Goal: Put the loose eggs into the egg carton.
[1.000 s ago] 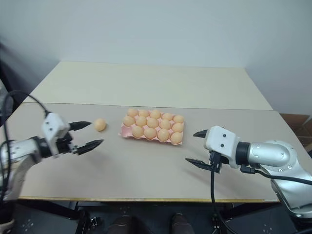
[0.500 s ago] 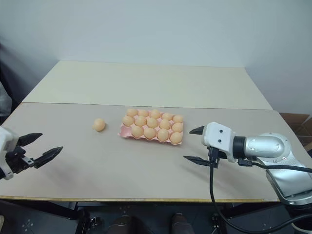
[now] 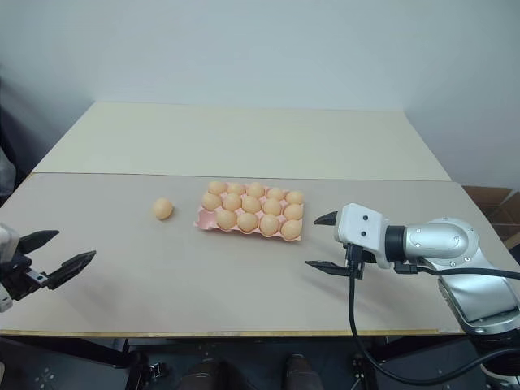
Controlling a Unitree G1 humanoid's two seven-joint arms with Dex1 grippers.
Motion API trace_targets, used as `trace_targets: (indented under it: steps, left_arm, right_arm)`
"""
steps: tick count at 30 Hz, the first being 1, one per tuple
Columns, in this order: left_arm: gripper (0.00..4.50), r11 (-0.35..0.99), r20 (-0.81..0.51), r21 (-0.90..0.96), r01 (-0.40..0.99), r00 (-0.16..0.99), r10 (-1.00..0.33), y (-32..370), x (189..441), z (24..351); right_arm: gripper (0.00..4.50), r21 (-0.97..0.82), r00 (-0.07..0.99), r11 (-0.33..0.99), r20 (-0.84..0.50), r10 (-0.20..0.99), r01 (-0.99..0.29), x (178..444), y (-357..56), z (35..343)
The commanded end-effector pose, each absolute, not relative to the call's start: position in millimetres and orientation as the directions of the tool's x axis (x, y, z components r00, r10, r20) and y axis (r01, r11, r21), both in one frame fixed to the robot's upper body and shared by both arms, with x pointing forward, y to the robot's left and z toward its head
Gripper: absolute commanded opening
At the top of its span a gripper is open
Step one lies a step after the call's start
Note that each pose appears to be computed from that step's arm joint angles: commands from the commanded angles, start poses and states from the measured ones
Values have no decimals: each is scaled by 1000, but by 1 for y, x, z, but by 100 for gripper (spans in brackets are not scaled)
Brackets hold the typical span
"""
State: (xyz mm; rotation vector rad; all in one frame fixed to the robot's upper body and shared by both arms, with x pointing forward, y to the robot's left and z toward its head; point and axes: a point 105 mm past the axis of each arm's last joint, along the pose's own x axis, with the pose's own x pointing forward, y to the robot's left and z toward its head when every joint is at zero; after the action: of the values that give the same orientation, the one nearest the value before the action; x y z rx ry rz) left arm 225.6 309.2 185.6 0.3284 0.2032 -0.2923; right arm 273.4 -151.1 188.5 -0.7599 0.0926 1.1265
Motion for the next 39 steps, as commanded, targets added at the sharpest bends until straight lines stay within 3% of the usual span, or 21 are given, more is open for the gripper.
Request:
trace_targets:
  steps: [1,11,28,39]
  left_arm:
    - [448,903,-207,323,283,952,-224,312,225,196]
    - [448,916,-155,310,256,964,-216,306,245,194]
    - [448,894,-87,291,340,940,-330,254,362,178]
    - [448,879,-152,272,392,919,-363,229,405,165]
  right_arm:
    - [450,-547,455,187,-409,791,-816,272,-148,199]
    - [450,-561,466,192,-400,789,-805,275,-149,205]
    - [450,-575,517,243,-380,767,-781,272,-150,207]
    - [450,-568,554,282,-388,736,-773,265,-157,204]
